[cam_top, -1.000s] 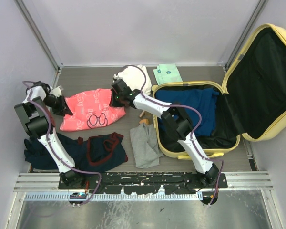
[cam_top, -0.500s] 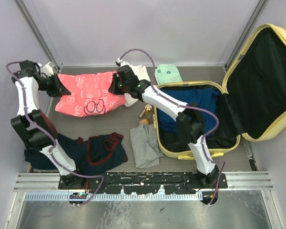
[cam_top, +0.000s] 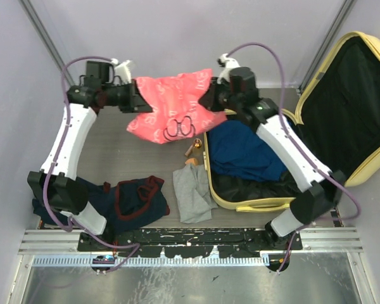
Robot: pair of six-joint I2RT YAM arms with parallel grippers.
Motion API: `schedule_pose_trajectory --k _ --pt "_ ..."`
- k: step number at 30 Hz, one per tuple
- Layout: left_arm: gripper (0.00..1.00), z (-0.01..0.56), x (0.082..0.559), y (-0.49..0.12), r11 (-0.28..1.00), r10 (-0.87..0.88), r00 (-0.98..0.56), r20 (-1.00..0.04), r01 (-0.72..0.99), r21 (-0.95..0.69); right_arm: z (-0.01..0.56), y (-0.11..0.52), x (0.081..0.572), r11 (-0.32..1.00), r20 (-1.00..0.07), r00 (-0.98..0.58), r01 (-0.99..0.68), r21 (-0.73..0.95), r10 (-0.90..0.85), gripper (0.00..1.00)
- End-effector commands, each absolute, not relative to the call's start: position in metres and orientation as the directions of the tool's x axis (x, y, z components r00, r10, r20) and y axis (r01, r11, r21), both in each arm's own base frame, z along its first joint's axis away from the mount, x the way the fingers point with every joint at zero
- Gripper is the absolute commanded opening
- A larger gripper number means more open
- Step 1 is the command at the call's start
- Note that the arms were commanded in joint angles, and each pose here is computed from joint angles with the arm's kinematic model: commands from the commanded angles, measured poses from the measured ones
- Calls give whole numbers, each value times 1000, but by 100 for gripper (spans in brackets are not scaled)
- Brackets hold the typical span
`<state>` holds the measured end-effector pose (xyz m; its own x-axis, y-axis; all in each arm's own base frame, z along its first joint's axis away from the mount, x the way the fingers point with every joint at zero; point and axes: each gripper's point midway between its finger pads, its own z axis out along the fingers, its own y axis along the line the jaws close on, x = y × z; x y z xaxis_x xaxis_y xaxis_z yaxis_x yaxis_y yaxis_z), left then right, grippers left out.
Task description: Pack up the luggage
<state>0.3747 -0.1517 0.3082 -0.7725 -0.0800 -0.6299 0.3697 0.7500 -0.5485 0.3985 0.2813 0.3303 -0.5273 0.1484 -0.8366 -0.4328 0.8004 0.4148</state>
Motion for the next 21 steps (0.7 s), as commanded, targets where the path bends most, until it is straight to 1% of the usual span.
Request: schedule_pose_trajectory --k 1,6,9,12,16,21 --pt "0 355 362 -230 653 -90 -676 -731 514 -556 347 209 370 830 -887 -455 -461 314 83 0" --pt "0 345 336 -321 584 -8 -676 -737 595 -552 327 117 335 913 -872 -486 -327 244 59 0" --pt "0 336 316 -371 529 35 -682 -730 632 -566 312 77 313 947 -854 -519 -254 197 39 0" --pt "0 320 283 -419 474 100 -685 -721 670 -571 293 45 292 968 -825 -565 -218 124 -22 0" --pt "0 287 249 -460 447 174 -688 -705 693 -566 255 10 268 982 -747 -658 -184 38 -94 0" --pt "0 235 227 -486 463 228 -758 -612 637 -616 217 -24 250 986 -668 -730 -166 -31 -144 0"
